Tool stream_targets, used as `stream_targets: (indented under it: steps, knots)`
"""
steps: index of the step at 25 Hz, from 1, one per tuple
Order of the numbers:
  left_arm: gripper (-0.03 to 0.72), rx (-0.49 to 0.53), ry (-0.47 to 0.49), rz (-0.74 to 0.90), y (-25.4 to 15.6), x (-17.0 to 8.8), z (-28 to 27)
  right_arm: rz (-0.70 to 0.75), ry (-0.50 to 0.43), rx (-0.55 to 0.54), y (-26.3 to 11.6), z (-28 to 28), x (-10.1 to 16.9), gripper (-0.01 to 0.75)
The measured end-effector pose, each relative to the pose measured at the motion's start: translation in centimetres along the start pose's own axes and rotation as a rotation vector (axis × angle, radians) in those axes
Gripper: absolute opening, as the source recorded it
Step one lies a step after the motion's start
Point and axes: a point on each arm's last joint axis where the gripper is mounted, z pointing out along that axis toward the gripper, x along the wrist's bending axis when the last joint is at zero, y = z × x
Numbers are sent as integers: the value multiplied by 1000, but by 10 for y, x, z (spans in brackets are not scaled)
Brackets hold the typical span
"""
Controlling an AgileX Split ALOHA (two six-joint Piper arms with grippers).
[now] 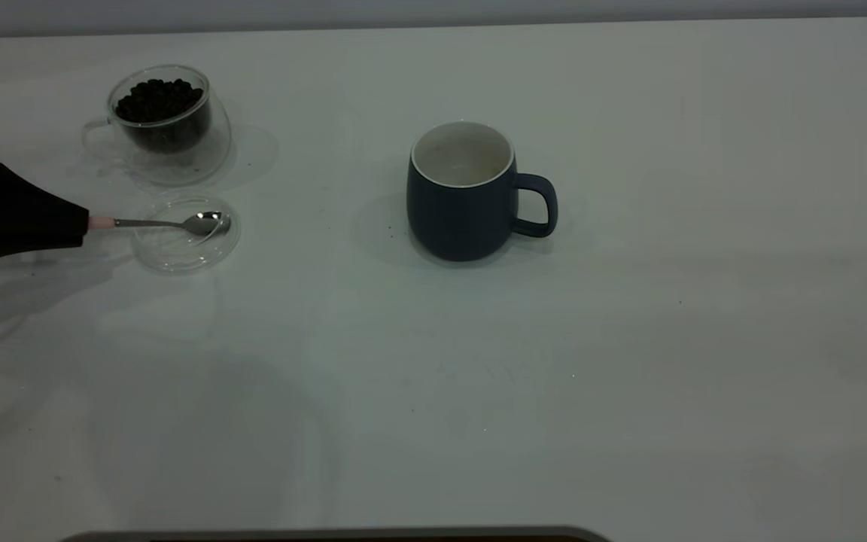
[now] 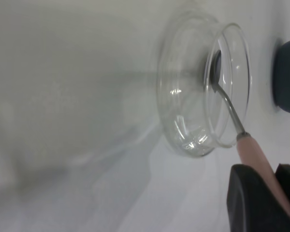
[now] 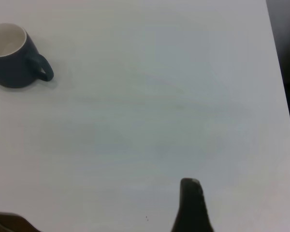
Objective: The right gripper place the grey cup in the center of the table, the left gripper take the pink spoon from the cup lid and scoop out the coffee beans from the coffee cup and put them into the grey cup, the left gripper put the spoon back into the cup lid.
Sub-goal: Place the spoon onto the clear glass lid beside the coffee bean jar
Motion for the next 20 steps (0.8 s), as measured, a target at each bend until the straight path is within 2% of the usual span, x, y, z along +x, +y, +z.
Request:
stream_targets:
  steps: [7, 11, 20]
  knots:
    - [120, -3, 8, -2, 0, 1, 0, 0, 0, 0, 0, 0, 0, 588]
    - [144, -5, 18, -2, 0, 2, 0, 0, 0, 0, 0, 0, 0, 588]
    - [316, -10, 47, -2, 1, 4, 0, 0, 0, 0, 0, 0, 0, 588]
